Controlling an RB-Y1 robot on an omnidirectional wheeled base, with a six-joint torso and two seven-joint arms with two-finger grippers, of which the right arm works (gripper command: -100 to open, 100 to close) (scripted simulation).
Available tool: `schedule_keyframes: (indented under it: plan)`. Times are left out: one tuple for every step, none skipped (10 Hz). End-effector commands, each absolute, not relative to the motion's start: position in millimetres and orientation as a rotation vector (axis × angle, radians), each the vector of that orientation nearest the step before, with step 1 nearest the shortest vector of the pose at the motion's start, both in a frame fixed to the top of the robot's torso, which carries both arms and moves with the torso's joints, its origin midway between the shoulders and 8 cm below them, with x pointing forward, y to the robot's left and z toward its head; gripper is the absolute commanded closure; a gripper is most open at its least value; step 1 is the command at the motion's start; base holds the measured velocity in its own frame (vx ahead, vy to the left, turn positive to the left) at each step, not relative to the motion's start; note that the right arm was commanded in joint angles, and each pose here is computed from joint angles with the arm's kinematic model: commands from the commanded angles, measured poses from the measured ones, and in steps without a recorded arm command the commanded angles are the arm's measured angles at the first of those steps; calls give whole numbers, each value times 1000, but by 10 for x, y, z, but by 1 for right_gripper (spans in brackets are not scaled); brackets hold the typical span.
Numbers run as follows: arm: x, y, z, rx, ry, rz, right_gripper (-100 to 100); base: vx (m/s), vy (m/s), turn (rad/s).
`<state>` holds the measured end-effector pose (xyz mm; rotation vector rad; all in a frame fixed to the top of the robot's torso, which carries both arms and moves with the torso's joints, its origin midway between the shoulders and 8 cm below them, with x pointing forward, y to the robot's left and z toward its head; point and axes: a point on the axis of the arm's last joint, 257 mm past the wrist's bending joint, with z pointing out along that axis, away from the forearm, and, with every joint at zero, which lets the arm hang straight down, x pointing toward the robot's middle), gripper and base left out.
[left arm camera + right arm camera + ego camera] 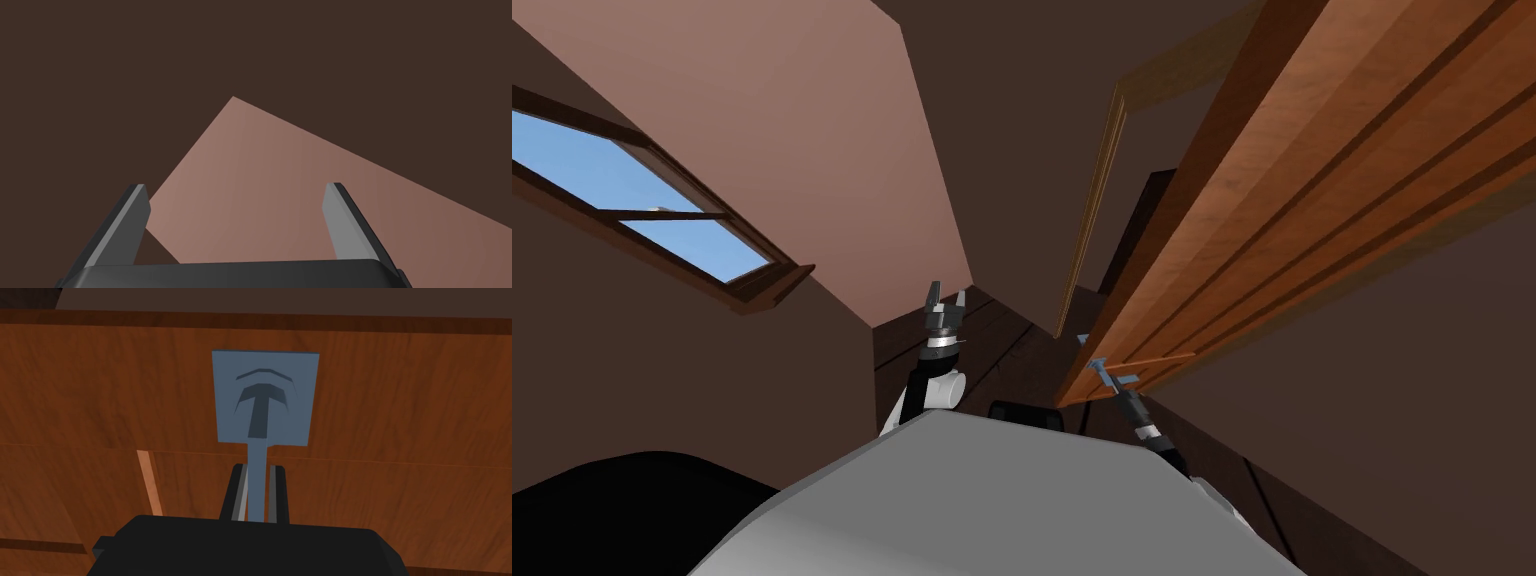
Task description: Pull the door open
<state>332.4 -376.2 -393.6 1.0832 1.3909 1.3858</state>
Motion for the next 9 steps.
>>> schedule_keyframes:
  plan:
    - [3374, -3531, -4007, 1077, 1417, 1417, 100, -59, -50, -77]
    - [3439, -3405, -4006, 1064, 1434, 1434, 100, -74, -69, -115]
    - [3471, -3342, -4005, 1057, 1442, 1442, 100, -82, -81, -80]
    - [3489, -3323, -3977, 1049, 1438, 1449, 100, -56, -58, -3]
    - [3471, -3342, -4005, 1057, 1442, 1442, 100, -24, -13, 18]
    - [3531, -3215, -4000, 1042, 1458, 1458, 100, -54, -38, -91]
    - [3587, -3089, -3993, 1028, 1474, 1473, 100, -101, -116, -121]
    - [3613, -3030, -3989, 1021, 1481, 1481, 100, -112, -150, -30]
    - [3661, -2912, -3979, 1007, 1495, 1495, 100, -150, -150, -13]
